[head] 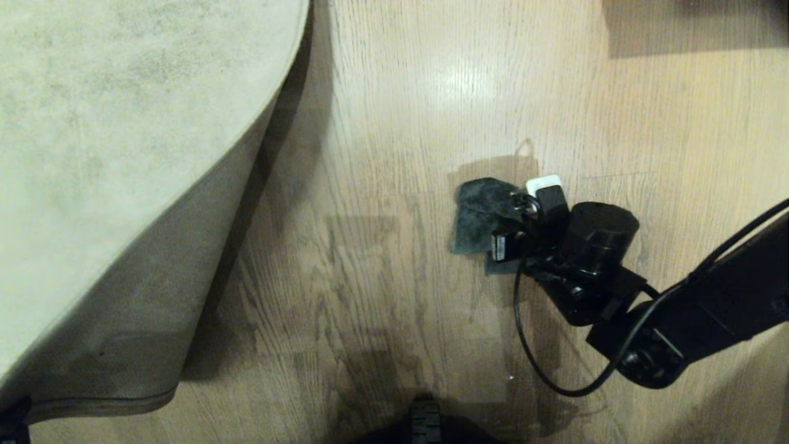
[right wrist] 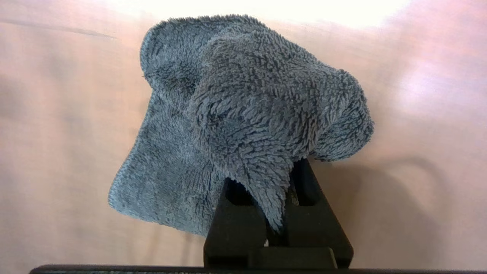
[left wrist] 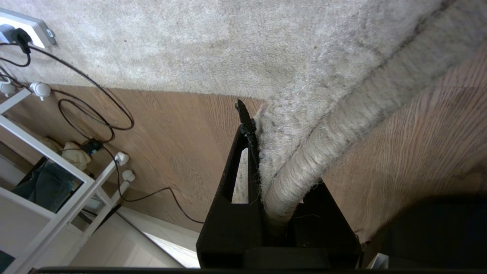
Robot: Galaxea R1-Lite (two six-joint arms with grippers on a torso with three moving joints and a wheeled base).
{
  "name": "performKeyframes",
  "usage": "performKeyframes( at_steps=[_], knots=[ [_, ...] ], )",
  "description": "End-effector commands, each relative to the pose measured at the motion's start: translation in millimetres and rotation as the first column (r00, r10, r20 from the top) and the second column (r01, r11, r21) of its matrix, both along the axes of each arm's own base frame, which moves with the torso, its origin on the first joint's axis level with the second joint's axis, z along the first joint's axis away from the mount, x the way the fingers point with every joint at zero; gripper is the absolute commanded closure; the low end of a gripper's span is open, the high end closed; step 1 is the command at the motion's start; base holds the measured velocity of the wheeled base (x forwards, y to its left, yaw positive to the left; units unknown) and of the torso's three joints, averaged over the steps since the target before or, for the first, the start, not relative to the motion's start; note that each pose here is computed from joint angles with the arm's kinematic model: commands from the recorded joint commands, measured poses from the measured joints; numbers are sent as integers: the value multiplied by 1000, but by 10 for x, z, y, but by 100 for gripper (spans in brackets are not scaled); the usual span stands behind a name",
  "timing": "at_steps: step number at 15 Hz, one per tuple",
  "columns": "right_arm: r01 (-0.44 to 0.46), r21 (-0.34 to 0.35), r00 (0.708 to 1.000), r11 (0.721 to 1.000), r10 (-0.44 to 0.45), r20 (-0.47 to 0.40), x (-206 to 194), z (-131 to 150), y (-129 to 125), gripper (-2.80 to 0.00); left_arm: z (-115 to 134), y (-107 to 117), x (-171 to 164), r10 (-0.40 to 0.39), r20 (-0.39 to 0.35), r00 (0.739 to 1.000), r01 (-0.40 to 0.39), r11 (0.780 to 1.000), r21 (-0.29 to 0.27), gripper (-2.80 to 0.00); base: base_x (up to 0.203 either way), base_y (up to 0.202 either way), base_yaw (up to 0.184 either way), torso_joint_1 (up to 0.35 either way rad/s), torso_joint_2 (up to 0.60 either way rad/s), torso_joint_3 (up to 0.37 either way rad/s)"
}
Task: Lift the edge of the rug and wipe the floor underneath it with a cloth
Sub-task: Wipe the floor under the carpet with a rag
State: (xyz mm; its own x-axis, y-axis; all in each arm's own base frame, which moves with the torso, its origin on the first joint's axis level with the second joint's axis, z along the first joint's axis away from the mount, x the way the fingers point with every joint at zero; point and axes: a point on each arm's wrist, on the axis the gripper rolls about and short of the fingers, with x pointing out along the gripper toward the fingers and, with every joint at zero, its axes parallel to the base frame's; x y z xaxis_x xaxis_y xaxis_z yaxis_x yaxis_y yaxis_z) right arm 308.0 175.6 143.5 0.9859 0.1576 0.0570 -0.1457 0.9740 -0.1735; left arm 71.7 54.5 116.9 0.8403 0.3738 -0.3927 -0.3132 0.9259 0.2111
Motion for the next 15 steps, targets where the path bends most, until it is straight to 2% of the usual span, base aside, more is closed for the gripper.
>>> performKeyframes(
  at_steps=[1, 6, 11, 12, 15],
  knots=[
    [82, 11, 996, 997, -83, 18, -93, 166, -368, 0, -2, 4, 5, -2, -2, 1000, 2, 1000, 0, 0, 0, 0, 0, 0, 0, 0],
    [214, 12, 977, 977, -214, 18, -360, 280, -921, 0, -7, 9, 11, -3, -6, 1000, 3, 1000, -4, 0, 0, 0, 0, 0, 0, 0],
    [351, 25, 935, 936, -352, 40, -762, 377, -1394, 0, -9, 8, 20, -10, -7, 1000, 10, 1000, -5, 0, 0, 0, 0, 0, 0, 0],
    [388, 25, 920, 921, -389, 40, -875, 375, -1507, 0, -9, 5, 21, -13, -7, 1000, 13, 1000, -5, 0, 0, 0, 0, 0, 0, 0],
    [520, 24, 853, 854, -521, 39, -1183, 336, -1838, 0, -14, 2, 20, -16, -9, 1000, 16, 1000, -7, 0, 0, 0, 0, 0, 0, 0]
  ],
)
